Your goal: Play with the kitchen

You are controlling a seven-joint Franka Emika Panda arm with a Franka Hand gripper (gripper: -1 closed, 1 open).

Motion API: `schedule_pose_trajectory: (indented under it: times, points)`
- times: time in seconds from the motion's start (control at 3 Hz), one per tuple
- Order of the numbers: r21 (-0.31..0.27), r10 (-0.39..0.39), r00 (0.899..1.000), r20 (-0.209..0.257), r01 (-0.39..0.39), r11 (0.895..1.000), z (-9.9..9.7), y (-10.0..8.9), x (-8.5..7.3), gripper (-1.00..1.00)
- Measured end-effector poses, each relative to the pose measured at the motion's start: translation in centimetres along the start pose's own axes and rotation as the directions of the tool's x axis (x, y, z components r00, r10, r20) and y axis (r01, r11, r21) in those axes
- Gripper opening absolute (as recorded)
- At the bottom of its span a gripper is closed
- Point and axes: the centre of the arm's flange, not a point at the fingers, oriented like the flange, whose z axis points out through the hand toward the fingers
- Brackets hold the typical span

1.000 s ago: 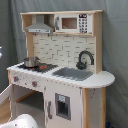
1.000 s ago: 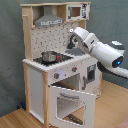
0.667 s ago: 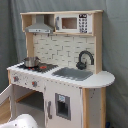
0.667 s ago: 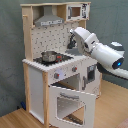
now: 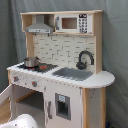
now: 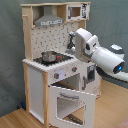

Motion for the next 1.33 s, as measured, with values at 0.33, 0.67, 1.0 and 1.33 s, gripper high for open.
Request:
schedule_pose_trajectory:
  times: [0.33,0.67,1.0,1.33]
  points:
    - [0.021,0.088,0.996,-0.016,-0.088,0.996,-0.8,-1.6,1.0,1.0]
    - [0.05,0.175,0.984,-0.021,-0.174,0.984,-1.7,-3.6,1.7,1.0]
    - [0.086,0.247,0.969,-0.027,-0.244,0.966,-2.8,-5.8,2.3,1.0]
    - [0.131,0.317,0.948,-0.031,-0.31,0.942,-4.8,-8.0,3.1,1.0]
